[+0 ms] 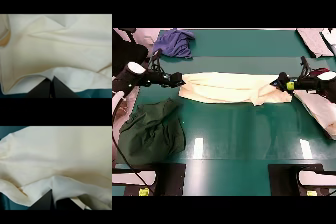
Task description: Fold the shirts.
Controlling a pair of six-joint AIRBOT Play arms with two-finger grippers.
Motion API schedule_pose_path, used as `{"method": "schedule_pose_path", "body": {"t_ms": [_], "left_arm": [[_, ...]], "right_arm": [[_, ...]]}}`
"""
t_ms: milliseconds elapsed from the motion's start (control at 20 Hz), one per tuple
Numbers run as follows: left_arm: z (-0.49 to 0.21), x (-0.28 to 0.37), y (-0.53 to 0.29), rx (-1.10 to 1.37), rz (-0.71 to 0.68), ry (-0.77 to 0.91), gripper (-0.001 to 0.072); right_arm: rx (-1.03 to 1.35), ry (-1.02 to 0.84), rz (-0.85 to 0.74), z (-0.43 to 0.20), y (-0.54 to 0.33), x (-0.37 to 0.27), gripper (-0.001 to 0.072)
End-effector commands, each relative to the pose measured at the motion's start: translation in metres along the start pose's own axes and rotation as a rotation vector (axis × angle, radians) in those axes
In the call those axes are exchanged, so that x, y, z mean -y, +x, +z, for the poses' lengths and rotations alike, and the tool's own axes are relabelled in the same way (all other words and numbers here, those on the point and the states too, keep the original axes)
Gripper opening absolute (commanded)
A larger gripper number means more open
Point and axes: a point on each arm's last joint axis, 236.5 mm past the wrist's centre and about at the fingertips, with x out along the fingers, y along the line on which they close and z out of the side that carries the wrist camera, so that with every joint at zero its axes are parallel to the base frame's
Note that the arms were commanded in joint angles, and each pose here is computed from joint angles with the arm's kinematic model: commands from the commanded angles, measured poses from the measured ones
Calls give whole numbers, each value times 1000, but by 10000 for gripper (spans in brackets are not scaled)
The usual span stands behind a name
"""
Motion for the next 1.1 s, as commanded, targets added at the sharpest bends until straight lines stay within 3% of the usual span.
{"method": "schedule_pose_path", "body": {"t_ms": [0,100,300,350,400,450,500,550,750,850,950,1050], "left_arm": [[9,-43,15,46,159,-28,24],[23,-57,11,107,218,-45,24],[39,-50,13,180,207,-44,25],[40,-45,15,189,200,-41,26],[43,-41,16,200,189,-45,28],[44,-35,17,207,170,-54,168],[45,-32,17,214,153,-76,481],[45,-28,16,208,141,-86,554],[61,-33,1,229,161,-64,552],[67,-28,-6,244,143,-89,553],[63,-22,-5,224,124,-102,553],[58,-17,-3,201,100,-119,554]], "right_arm": [[-4,63,-37,7,25,29,52],[4,100,-53,11,31,43,52],[-8,106,-62,8,37,52,86],[0,103,-61,10,38,51,122],[3,104,-58,10,39,49,230],[2,100,-57,10,37,48,342],[1,87,-50,11,32,47,403],[8,64,-44,14,23,44,411],[206,-13,-67,54,-56,45,411],[241,38,-84,45,-88,65,411],[150,146,-64,10,-94,90,512],[82,245,-38,-23,-95,114,704]]}}
